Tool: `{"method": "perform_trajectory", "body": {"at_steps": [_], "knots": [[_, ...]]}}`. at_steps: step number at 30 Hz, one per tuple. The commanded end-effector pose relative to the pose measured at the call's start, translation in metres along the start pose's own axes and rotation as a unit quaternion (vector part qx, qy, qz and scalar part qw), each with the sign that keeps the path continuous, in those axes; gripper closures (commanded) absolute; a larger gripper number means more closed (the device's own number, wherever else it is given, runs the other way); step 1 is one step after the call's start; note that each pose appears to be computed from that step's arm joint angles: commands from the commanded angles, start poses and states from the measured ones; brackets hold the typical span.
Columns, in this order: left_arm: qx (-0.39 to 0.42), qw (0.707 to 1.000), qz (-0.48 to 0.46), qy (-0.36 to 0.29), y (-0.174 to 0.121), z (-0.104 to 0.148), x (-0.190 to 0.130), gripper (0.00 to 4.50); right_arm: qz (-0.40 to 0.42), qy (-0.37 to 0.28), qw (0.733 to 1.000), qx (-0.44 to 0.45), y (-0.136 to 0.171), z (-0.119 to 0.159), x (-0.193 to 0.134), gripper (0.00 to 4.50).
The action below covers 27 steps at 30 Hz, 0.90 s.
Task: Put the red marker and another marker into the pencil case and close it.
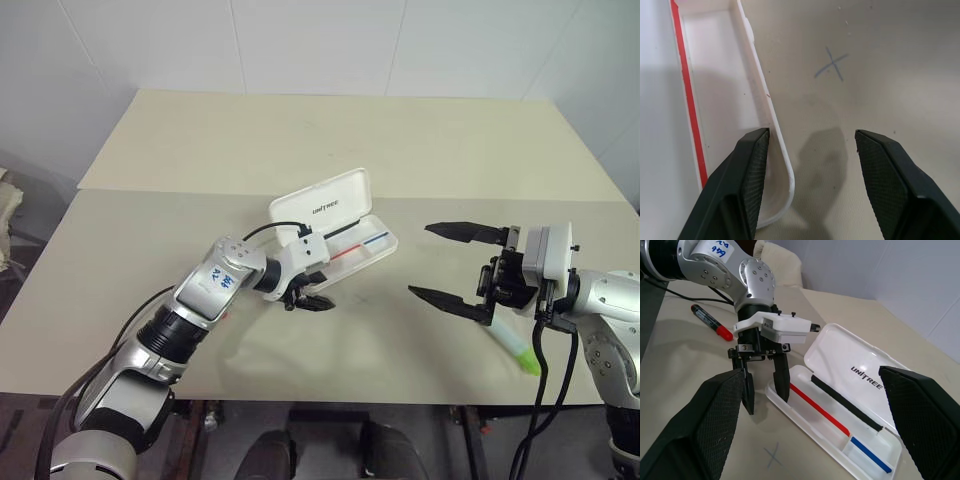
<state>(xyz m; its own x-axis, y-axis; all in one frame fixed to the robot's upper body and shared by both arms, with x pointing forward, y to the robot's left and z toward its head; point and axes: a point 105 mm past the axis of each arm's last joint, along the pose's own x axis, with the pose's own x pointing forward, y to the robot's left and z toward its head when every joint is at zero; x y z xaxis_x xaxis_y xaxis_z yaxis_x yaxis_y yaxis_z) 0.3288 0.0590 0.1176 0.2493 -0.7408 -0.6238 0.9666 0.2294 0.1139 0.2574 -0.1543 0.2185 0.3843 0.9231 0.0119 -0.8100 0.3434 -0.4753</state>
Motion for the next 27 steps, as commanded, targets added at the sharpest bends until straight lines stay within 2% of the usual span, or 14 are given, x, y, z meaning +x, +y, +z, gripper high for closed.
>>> {"method": "perform_trajectory", "body": {"at_steps": [1, 6, 11, 17, 27], "knots": [[-0.007, 0.999, -0.004, 0.031, -0.002, -0.016, 0.002, 2.82, -0.005, -0.012, 0.999, -0.034, -0.003, 0.018, -0.001, 0.00], [-0.005, 0.999, -0.001, 0.035, -0.003, -0.020, 0.004, 4.49, -0.006, -0.015, 0.999, -0.041, -0.007, 0.024, 0.000, 0.00], [0.000, 0.999, -0.007, 0.038, -0.009, -0.028, 0.007, 4.49, -0.005, -0.015, 0.999, -0.044, -0.009, 0.025, 0.002, 0.00], [0.010, 0.998, -0.055, -0.039, -0.025, -0.001, 0.006, 4.49, 0.002, -0.012, 0.999, -0.039, -0.009, 0.024, 0.003, 0.00], [0.066, 0.989, -0.132, -0.025, -0.048, 0.002, -0.001, 4.49, 0.016, 0.011, 1.000, -0.022, -0.014, 0.017, -0.005, 0.00]]}}
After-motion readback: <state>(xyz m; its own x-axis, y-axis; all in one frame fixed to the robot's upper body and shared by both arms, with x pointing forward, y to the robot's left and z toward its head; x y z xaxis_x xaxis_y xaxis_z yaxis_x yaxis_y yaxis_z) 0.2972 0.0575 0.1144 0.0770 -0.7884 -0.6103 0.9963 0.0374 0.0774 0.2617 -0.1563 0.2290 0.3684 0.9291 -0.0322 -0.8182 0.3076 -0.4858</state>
